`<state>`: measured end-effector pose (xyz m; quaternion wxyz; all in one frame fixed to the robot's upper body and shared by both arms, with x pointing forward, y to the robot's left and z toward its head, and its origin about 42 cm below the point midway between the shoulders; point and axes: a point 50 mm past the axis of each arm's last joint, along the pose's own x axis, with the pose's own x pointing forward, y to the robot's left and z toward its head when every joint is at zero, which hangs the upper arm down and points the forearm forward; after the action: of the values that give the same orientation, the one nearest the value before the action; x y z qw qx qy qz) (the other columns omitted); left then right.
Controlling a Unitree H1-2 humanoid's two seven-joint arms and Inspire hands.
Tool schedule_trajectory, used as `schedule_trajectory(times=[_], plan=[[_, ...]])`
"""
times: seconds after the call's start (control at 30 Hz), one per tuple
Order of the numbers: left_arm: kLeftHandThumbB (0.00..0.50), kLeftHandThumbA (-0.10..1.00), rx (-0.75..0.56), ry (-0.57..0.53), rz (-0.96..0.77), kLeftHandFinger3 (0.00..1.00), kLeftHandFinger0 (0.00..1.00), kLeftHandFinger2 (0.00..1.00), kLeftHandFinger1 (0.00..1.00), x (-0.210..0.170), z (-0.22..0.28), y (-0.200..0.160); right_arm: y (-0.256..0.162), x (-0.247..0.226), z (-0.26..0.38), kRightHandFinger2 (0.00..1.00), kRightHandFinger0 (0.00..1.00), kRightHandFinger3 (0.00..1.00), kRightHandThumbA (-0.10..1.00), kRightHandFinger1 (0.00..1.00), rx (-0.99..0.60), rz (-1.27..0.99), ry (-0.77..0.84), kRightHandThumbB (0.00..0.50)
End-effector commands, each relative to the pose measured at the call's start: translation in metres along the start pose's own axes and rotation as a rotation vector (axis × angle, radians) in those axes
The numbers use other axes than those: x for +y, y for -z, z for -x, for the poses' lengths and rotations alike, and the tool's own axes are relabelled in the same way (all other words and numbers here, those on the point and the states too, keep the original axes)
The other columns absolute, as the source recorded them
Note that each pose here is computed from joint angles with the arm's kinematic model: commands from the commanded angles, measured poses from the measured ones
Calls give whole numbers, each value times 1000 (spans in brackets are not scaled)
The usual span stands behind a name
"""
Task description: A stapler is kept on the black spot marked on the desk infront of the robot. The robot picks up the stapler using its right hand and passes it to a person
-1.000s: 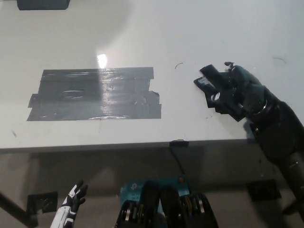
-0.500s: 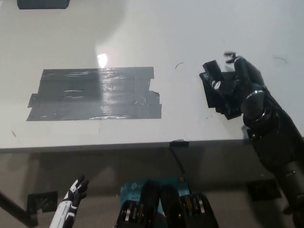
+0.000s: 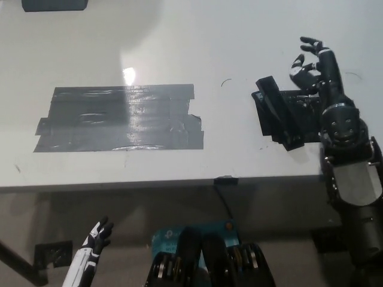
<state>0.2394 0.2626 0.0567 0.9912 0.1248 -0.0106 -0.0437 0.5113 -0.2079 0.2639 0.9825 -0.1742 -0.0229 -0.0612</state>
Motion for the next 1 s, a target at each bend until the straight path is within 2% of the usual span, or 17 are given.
schedule_trajectory(times=[0.0, 0.07, 0.1, 0.13, 0.17, 0.2, 0.23, 0.27, 0.3, 0.33, 0.37, 0.57, 0.83, 0.97], plan=[[73, 1000, -43, -12, -2, 1000, 1000, 1000, 1000, 6, 0, -4, -41, -6, -5, 837, 21, 819, -100, 478, -96, -71, -15, 173], [75, 1000, -42, -10, -1, 1000, 1000, 1000, 1000, 5, 0, -4, -42, -6, -2, 815, 38, 747, -100, 484, -97, -40, -10, 186], [72, 1000, -46, -8, -4, 1000, 1000, 1000, 1000, 5, 0, -4, -43, -5, -1, 815, 100, 736, -80, 510, -108, 15, 6, 218], [70, 1000, -48, -7, -3, 1000, 1000, 1000, 1000, 6, 0, -3, -43, -3, 0, 872, 152, 812, -10, 558, -115, 72, 14, 240], [69, 1000, -46, -7, -7, 1000, 1000, 1000, 1000, 6, 0, -3, -45, -2, 1, 875, 328, 916, 234, 651, -117, 96, -8, 294], [70, 1000, -44, -6, -8, 1000, 1000, 1000, 1000, 6, 0, -3, -46, -1, 2, 1000, 532, 1000, 380, 847, -119, 127, -39, 352], [70, 1000, -43, -5, -8, 1000, 1000, 1000, 1000, 7, 1, -3, -46, 0, 2, 989, 673, 1000, 426, 901, -119, 138, -48, 361], [75, 1000, -34, -3, -3, 1000, 1000, 1000, 1000, 6, 1, -3, -45, 3, 5, 1000, 1000, 1000, 737, 1000, -132, 313, -96, 453], [78, 1000, -29, -1, -4, 1000, 1000, 1000, 1000, 6, 1, -4, -45, 5, 7, 1000, 1000, 1000, 853, 1000, -149, 380, -110, 448], [78, 1000, -27, -1, -3, 1000, 1000, 1000, 1000, 6, 2, -4, -45, 7, 8, 1000, 1000, 1000, 954, 1000, -161, 442, -114, 485], [78, 1000, -23, -3, -6, 1000, 1000, 1000, 1000, 5, 1, -4, -47, 9, 10, 1000, 1000, 1000, 1000, 1000, -172, 484, -108, 489], [66, 1000, -23, -3, -2, 1000, 1000, 1000, 1000, 4, 1, -6, -54, 26, 11, 1000, 1000, 1000, 1000, 1000, -198, 658, -131, 496], [78, 1000, -24, -11, -6, 1000, 1000, 1000, 1000, 4, 0, -6, -32, 37, -7, 1000, 1000, 1000, 1000, 1000, -71, 792, -146, 498], [69, 1000, -31, -11, -8, 1000, 1000, 1000, 1000, 5, -3, -8, -21, 35, -15, 1000, 1000, 1000, 1000, 1000, -27, 809, -127, 474]])
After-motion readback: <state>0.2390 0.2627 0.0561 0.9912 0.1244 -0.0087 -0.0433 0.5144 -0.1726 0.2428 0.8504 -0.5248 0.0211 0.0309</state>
